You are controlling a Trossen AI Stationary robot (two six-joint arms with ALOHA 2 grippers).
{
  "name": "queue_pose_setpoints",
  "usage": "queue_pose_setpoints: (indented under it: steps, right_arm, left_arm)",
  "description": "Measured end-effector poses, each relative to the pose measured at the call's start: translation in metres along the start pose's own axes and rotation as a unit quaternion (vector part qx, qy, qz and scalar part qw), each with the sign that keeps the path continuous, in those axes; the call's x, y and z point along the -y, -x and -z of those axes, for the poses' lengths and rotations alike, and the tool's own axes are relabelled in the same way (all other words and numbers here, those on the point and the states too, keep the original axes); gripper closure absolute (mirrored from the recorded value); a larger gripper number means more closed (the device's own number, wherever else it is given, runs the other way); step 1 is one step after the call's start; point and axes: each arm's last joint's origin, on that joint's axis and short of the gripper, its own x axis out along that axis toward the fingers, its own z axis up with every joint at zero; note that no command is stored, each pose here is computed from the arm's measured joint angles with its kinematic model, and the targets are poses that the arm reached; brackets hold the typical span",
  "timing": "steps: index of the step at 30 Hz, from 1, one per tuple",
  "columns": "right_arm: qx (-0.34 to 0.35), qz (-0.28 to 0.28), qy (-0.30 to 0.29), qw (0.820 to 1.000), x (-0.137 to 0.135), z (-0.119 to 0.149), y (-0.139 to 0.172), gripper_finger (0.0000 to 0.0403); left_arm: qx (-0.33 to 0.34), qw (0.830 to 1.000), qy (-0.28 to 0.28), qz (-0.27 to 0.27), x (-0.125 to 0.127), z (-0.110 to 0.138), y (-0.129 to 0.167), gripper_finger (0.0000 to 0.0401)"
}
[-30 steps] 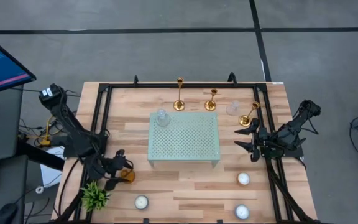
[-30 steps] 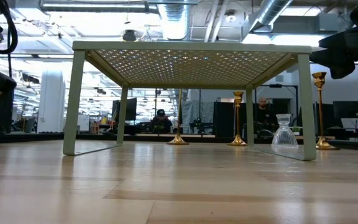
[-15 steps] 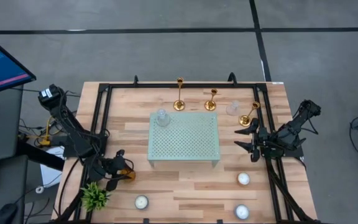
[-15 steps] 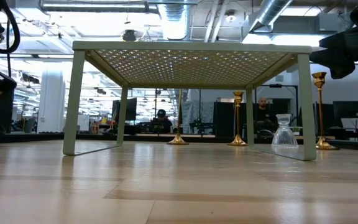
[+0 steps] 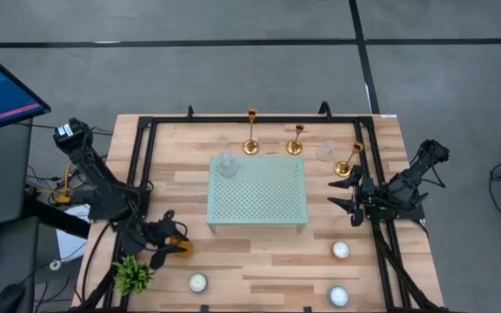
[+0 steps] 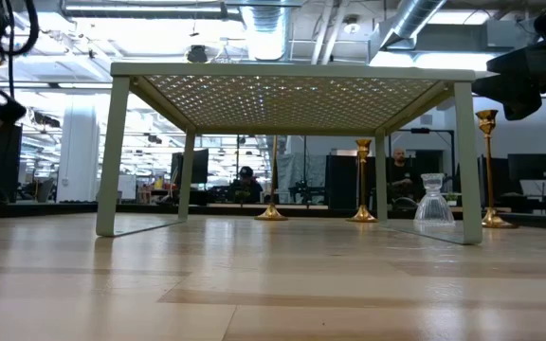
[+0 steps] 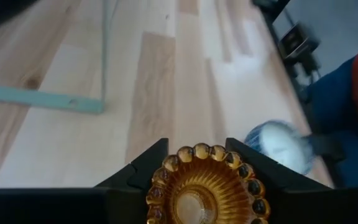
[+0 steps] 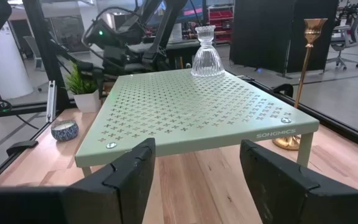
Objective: Pick & Place candle stick holders
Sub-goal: Put the yellow glass candle holder on the shelf
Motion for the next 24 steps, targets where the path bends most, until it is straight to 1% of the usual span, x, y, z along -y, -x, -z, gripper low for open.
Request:
queue_pose_setpoints:
  steps: [6,10,14,16,19,22,24]
  right_arm:
    - [0.0,0.0,0.0,1.0,0.0,0.0,0.0,0.0177]
    - [0.002,0.0,-0.003,1.0,0.0,0.0,0.0,0.0177]
    - [0.004,0.0,-0.005,1.0,0.0,-0.001,0.0,0.0177]
    - [0.004,-0.001,-0.005,1.0,0.0,-0.001,0.0,0.0177]
    - [0.004,0.0,-0.005,1.0,0.0,-0.001,0.0,0.0177]
    - [0.004,0.0,-0.005,1.0,0.0,-0.001,0.0,0.0177]
    - [0.004,-0.001,-0.005,1.0,0.0,-0.001,0.0,0.0177]
  left_arm:
    - [0.041,0.998,0.036,0.029,0.016,-0.028,0.01,0.0249]
    - [0.09,0.992,0.075,0.046,0.026,-0.054,0.024,0.0251]
    - [0.161,0.98,0.107,0.037,0.029,-0.082,0.044,0.0253]
    - [0.206,0.972,0.117,0.016,0.028,-0.098,0.056,0.0249]
    - [0.267,0.957,0.107,-0.037,0.027,-0.122,0.076,0.0245]
    - [0.311,0.94,0.076,-0.121,0.023,-0.144,0.093,0.0252]
    - [0.322,0.931,0.044,-0.169,0.02,-0.158,0.1,0.0254]
